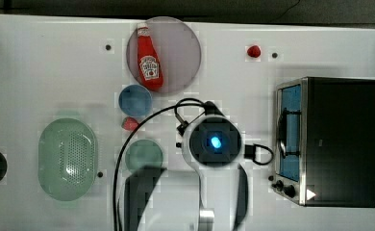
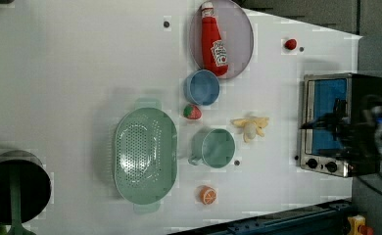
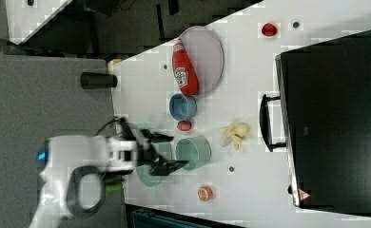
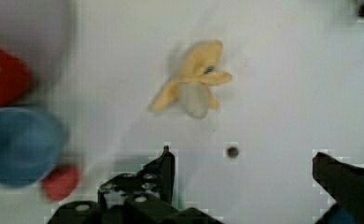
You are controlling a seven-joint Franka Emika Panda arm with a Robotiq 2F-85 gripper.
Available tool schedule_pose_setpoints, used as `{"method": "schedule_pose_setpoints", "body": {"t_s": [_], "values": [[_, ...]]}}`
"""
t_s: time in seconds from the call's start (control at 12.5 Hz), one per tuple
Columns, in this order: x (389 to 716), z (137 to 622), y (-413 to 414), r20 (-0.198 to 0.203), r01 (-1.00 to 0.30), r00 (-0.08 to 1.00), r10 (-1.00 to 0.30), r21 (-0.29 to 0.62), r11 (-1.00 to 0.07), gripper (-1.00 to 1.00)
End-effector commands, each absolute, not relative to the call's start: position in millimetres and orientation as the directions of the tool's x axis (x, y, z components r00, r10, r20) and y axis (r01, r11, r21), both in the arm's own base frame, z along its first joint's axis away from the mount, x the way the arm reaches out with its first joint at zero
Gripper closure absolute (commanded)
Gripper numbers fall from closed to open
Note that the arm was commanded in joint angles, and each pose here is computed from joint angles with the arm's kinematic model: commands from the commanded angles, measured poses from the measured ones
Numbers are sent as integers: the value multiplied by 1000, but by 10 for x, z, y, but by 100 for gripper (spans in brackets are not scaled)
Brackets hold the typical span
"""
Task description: Pick banana from table and place on oven.
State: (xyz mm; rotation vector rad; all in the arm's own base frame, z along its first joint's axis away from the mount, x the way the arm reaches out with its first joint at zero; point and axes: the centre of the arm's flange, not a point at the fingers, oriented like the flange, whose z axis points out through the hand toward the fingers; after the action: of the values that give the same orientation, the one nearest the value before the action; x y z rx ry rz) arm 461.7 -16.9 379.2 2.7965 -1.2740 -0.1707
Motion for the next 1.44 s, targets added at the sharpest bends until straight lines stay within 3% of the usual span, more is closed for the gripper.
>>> {"method": "schedule_pose_setpoints", "body": {"t_s": [0.08, 0.56, 0.96, 1.04, 1.44], "values": [[4790, 3588, -256, -6, -778, 628, -778, 31, -628, -100], [4849, 2291, -276, -3, -778, 627, -779, 33, -627, -100], [4776, 1685, -253, -3, -774, 632, -775, 34, -632, -100], [4763, 1613, -251, -3, -774, 633, -774, 35, -633, -93], [4774, 1531, -223, 12, -770, 638, -770, 16, -638, 26]]}}
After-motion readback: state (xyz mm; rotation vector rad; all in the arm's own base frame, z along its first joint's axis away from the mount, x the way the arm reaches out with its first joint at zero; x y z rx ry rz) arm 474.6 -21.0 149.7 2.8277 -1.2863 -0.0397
